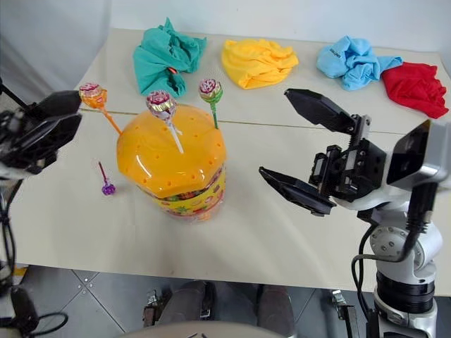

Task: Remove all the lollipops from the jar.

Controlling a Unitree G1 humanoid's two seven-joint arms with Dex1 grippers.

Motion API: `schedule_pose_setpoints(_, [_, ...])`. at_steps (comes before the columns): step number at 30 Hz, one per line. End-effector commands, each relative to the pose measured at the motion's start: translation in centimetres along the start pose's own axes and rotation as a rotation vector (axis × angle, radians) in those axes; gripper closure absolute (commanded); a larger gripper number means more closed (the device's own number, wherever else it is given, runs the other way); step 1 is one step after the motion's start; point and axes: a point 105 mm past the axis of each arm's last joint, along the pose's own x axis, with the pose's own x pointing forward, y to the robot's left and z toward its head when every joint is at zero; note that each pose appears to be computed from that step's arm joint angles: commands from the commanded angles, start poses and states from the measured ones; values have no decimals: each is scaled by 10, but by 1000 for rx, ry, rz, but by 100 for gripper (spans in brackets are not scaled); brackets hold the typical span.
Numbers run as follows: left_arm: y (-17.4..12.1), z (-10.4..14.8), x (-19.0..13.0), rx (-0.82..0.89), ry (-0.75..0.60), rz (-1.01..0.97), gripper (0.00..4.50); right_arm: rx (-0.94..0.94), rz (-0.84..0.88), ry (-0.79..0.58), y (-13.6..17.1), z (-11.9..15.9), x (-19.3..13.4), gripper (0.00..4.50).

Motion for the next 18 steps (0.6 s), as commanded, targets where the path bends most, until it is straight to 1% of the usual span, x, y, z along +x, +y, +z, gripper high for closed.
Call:
schedule_pose_setpoints(1, [2,-10,4,-13,37,-28,204,-21,19,2,6,5,3,0])
schedule_pose_setpoints(3, [4,-12,4,-11,46,-24,245,-27,13,3,5,6,5,0])
schedule_pose_setpoints(8, [7,-13,4,-14,43,-22,389,-29,6,11,6,4,5,0])
schedule_pose_setpoints(10, [7,-5,7,-25,-14,-27,448,-26,8,12,7,4,6,0])
schedule_pose_setpoints(13, [7,13,10,-35,-123,-30,448,-16,17,12,8,2,6,0])
schedule_pose_setpoints(15, [7,22,8,-46,-172,-22,448,-11,31,13,9,2,7,0])
schedule_pose_setpoints(17, [12,31,0,-59,-228,39,448,-6,73,19,13,0,8,0])
schedule_pose_setpoints(18, [17,37,-10,-68,-264,99,448,-3,114,28,16,-3,8,0])
